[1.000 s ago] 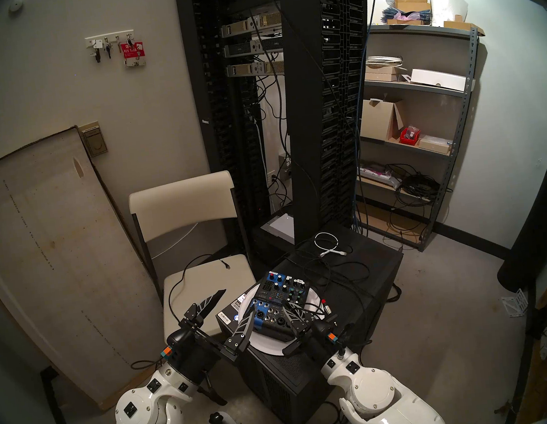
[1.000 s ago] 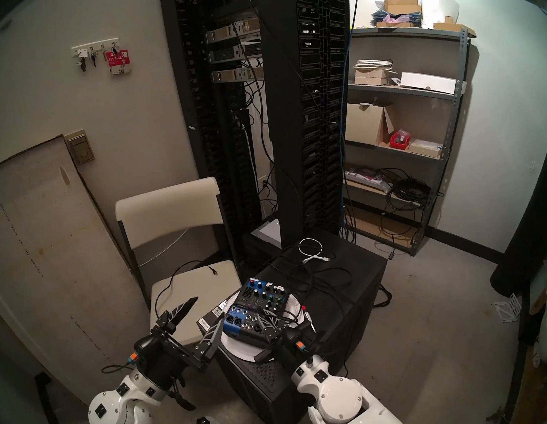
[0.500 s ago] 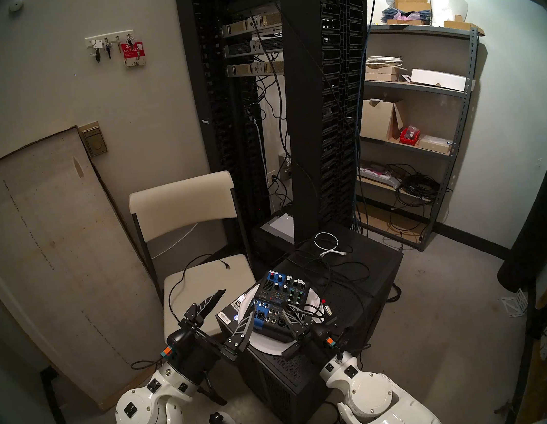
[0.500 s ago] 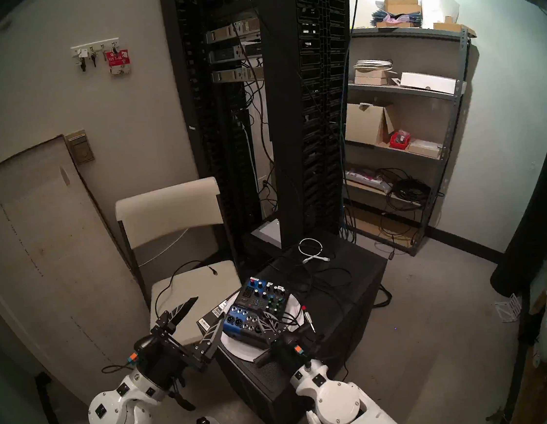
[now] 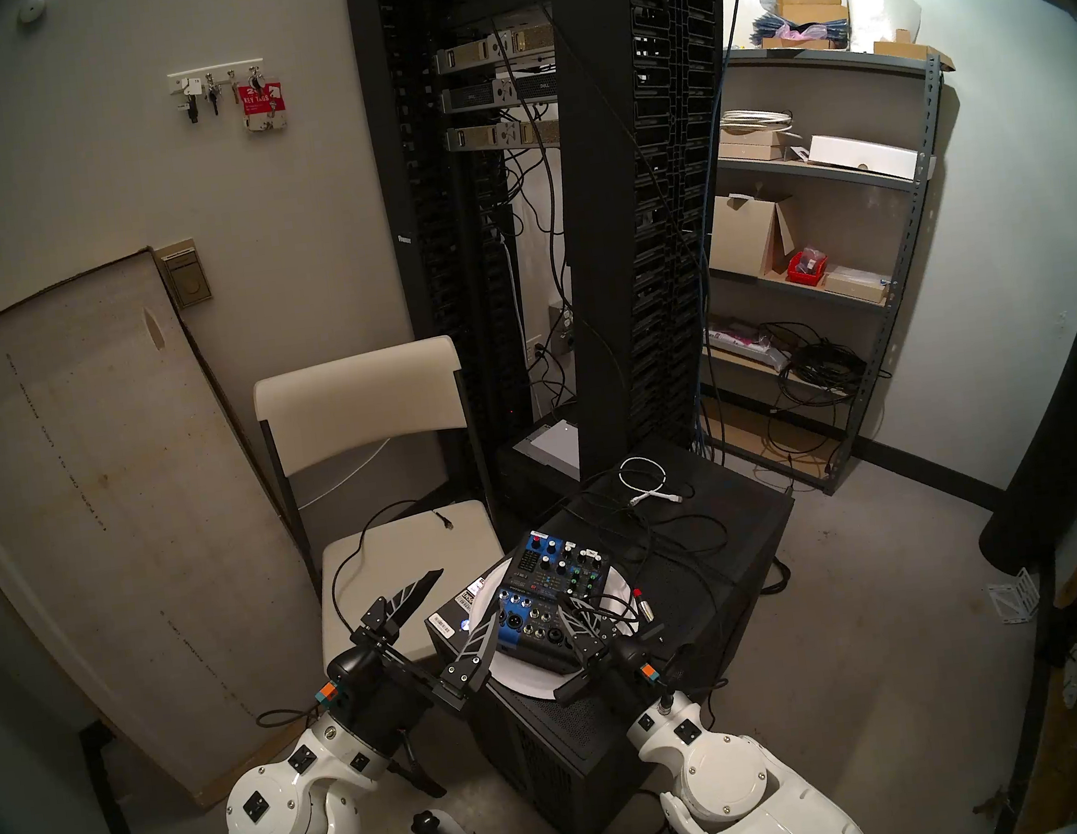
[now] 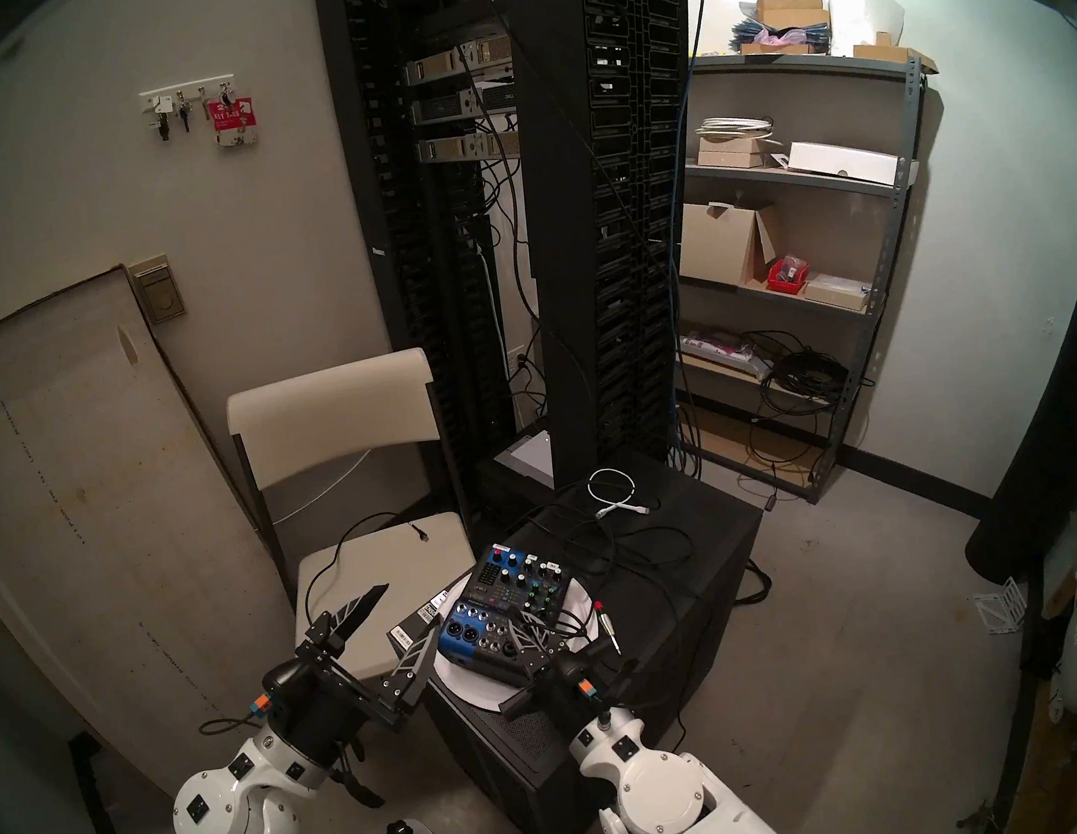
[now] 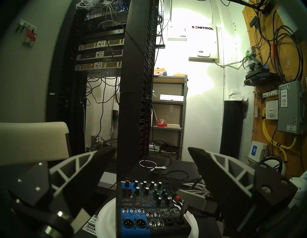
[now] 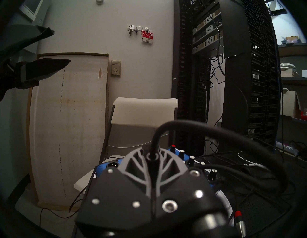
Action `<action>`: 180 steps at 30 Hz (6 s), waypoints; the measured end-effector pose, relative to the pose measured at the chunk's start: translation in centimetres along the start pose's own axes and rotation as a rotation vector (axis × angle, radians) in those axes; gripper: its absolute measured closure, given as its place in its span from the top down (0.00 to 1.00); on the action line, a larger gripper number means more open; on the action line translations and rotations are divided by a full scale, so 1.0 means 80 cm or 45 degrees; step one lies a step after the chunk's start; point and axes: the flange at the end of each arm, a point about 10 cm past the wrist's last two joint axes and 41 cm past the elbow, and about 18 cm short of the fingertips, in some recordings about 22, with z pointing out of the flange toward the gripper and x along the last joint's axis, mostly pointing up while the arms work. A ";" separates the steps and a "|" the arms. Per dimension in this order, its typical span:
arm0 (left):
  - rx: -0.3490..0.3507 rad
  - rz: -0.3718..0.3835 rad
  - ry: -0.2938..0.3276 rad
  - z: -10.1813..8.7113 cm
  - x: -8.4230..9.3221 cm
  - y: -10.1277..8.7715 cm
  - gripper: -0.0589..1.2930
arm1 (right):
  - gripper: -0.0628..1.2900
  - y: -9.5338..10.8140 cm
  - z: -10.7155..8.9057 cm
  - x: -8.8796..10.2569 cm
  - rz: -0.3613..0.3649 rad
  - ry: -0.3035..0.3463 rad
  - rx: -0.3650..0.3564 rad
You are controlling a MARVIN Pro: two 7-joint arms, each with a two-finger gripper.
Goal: Insert aux cable
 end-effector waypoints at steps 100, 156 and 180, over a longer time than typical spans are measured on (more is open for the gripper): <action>-0.017 0.141 -0.494 0.045 -0.091 -0.038 0.17 | 0.05 -0.010 -0.011 -0.008 0.003 0.022 -0.059; 0.016 0.189 -0.582 0.078 -0.119 -0.057 0.17 | 0.05 -0.010 -0.013 -0.009 -0.007 0.015 -0.046; 0.007 0.207 -0.604 0.079 -0.116 -0.059 0.17 | 0.05 -0.010 -0.013 -0.009 -0.039 -0.013 -0.069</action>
